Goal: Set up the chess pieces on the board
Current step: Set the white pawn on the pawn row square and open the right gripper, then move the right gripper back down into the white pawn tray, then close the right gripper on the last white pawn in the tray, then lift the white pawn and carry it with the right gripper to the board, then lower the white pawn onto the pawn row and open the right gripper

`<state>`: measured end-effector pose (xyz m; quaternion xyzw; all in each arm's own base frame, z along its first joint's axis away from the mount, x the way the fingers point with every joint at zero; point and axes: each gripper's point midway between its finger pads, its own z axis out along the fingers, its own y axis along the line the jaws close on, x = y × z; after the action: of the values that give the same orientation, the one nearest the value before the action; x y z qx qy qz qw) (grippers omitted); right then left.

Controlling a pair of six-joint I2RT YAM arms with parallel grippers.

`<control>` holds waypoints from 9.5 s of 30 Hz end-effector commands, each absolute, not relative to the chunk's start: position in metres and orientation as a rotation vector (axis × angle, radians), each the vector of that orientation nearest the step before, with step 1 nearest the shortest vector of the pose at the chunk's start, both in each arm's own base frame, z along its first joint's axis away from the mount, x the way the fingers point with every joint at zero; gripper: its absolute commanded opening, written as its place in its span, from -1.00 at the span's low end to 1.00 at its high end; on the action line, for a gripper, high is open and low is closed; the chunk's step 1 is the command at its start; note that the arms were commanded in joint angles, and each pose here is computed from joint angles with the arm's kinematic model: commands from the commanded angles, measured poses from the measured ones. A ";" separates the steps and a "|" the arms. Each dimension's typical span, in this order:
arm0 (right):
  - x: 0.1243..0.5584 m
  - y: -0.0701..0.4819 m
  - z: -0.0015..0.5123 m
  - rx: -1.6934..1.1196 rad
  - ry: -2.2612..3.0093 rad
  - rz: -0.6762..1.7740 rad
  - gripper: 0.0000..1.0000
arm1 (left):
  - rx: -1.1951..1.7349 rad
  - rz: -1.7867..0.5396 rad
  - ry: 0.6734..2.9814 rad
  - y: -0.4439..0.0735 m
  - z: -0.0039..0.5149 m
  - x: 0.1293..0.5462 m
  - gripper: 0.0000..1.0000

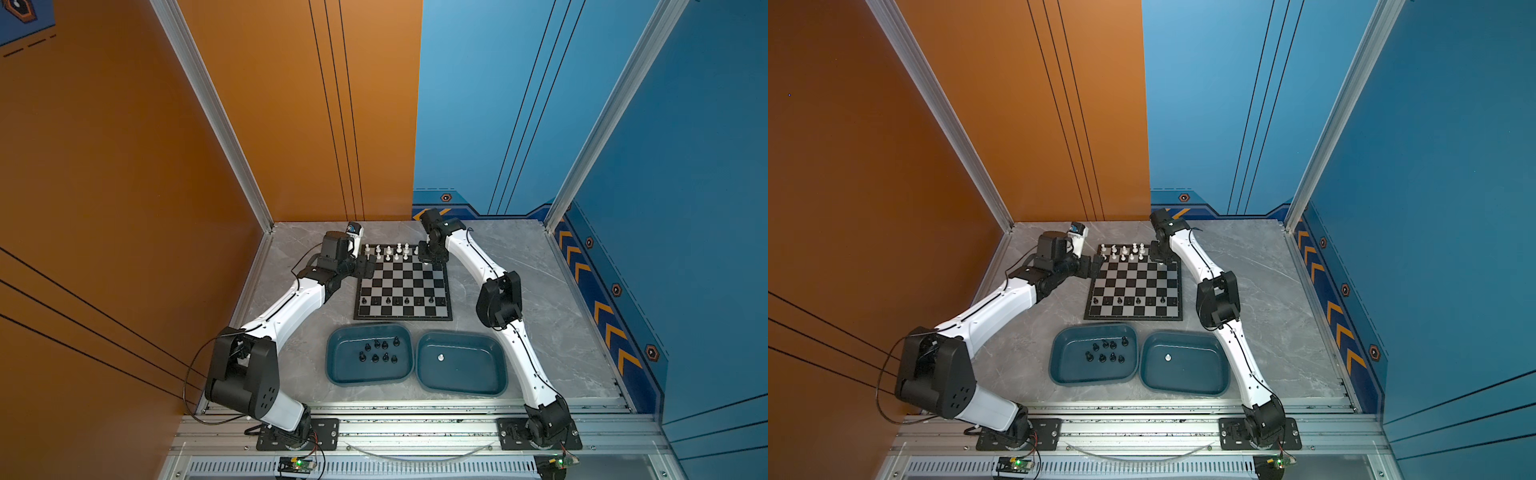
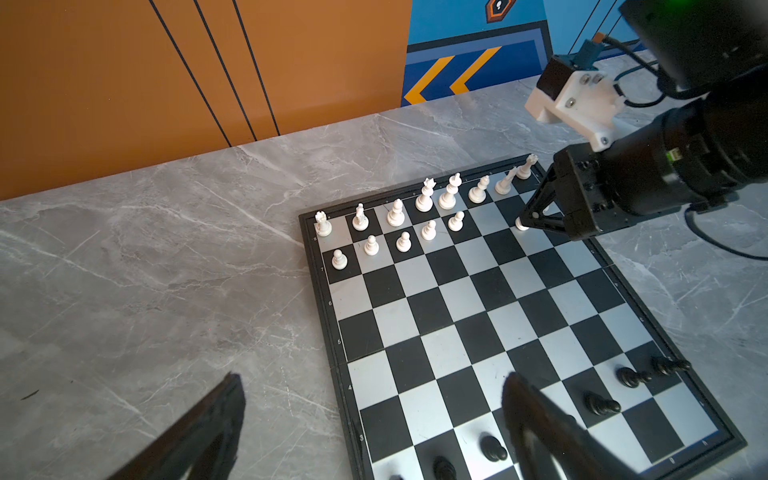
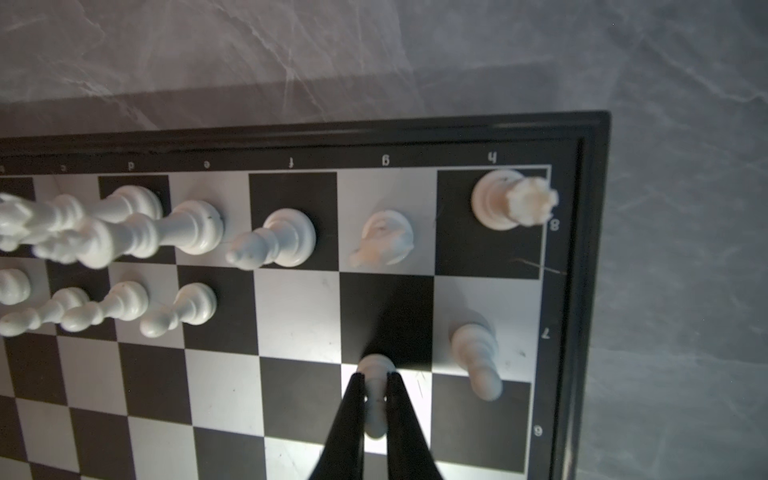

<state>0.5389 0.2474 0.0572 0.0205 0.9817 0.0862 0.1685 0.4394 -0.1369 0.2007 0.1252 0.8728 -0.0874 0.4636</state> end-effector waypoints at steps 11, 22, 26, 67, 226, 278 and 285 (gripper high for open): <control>0.550 0.251 0.045 0.071 2.770 0.252 -0.71 | 0.289 -0.217 2.124 -0.135 0.214 0.447 0.95; 0.555 0.248 0.059 0.068 2.740 0.274 -0.33 | 0.276 -0.226 2.123 -0.136 0.217 0.448 0.95; 0.556 0.248 0.067 0.062 2.726 0.284 -0.32 | 0.281 -0.234 2.125 -0.139 0.217 0.449 0.95; 0.437 0.243 0.230 -0.218 2.589 0.199 -0.05 | 0.333 -0.274 2.088 -0.146 0.221 0.340 0.95; 0.522 0.280 0.064 -0.139 2.782 0.257 -0.79 | 0.325 -0.320 2.206 -0.169 0.195 0.446 0.95; 0.556 0.280 0.061 -0.092 2.666 0.227 -0.52 | 0.291 -0.347 2.240 -0.156 0.193 0.449 0.98; 0.558 0.283 0.067 -0.093 2.646 0.246 -0.44 | 0.291 -0.342 2.229 -0.155 0.195 0.448 0.98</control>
<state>0.5494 0.2852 0.0546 -0.0371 0.9714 0.0925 0.2155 0.4457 -0.1572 0.1886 0.1158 0.8934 -0.1328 0.4134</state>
